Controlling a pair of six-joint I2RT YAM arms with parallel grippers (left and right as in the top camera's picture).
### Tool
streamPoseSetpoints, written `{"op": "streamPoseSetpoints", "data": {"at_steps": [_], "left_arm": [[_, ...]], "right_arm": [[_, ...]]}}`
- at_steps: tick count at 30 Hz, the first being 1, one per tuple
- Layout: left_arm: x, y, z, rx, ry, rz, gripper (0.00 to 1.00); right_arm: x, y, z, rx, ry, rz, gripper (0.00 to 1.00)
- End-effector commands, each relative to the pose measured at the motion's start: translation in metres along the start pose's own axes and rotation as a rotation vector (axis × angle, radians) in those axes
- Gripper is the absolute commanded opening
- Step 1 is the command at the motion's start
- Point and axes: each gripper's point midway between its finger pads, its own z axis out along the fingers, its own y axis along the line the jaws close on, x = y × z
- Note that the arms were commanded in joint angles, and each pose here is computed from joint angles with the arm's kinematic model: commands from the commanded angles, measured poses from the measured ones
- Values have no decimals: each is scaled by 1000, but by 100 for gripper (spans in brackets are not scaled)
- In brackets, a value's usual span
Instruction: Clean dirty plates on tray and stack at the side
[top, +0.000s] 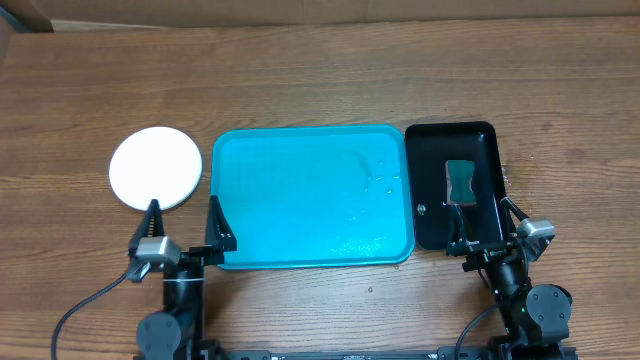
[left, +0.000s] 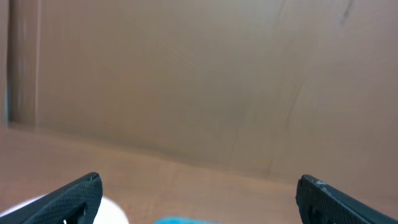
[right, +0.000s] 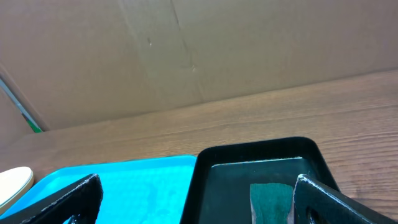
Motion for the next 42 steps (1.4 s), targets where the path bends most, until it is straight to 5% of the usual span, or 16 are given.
{"op": "streamPoseSetpoints", "data": {"at_steps": [1, 5, 42], "left_arm": [[25, 5, -2, -15, 86, -13, 100], [62, 14, -8, -56, 242, -15, 100], [62, 15, -8, -58, 242, -15, 100]], "right_arm": [[2, -1, 0, -2, -4, -1, 100], [2, -1, 0, -2, -4, 0, 100], [2, -1, 0, -1, -4, -1, 100]]}}
